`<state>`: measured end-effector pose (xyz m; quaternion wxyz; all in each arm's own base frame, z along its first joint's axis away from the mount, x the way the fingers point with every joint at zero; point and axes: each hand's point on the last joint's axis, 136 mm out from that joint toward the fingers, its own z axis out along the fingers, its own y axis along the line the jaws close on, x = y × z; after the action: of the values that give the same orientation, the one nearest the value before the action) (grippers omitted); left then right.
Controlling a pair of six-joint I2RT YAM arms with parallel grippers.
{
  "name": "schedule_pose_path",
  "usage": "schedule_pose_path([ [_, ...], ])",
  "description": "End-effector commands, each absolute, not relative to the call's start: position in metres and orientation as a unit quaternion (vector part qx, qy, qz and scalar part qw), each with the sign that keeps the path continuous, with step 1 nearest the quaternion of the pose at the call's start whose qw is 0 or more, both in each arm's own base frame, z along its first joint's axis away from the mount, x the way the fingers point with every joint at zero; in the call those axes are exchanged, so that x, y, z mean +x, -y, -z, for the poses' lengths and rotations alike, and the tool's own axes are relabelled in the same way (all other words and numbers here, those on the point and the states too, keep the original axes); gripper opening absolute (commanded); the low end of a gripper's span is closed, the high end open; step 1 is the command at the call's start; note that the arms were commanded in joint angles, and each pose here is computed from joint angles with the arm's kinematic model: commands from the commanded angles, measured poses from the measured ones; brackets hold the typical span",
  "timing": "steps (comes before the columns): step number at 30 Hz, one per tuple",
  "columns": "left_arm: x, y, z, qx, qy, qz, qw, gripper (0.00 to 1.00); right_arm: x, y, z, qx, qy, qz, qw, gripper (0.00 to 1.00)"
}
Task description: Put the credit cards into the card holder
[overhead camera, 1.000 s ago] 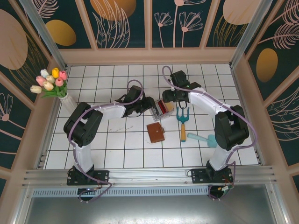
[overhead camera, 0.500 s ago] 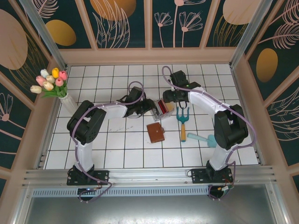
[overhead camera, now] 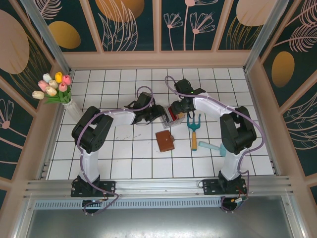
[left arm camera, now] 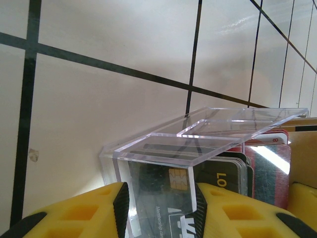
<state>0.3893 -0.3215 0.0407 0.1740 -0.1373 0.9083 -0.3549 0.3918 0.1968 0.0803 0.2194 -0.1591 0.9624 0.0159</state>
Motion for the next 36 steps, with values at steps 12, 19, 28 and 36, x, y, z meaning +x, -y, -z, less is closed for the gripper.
schedule_pose_path([
  [12, 0.374, 0.308, -0.011, -0.142, -0.928, 0.310, 0.152, 0.41, 0.398, -0.185, -0.101, -0.166, -0.955, 0.041, 0.242, 0.61],
  [19, 0.375, 0.309, -0.011, -0.142, -0.927, 0.311, 0.153, 0.41, 0.397, -0.187, -0.106, -0.167, -0.954, 0.038, 0.246, 0.55],
  [28, 0.375, 0.309, -0.009, -0.142, -0.928, 0.310, 0.150, 0.41, 0.399, -0.188, -0.114, -0.172, -0.951, 0.046, 0.253, 0.53],
  [36, 0.375, 0.309, -0.011, -0.141, -0.928, 0.311, 0.150, 0.41, 0.396, -0.195, -0.111, -0.178, -0.953, 0.025, 0.245, 0.40],
])
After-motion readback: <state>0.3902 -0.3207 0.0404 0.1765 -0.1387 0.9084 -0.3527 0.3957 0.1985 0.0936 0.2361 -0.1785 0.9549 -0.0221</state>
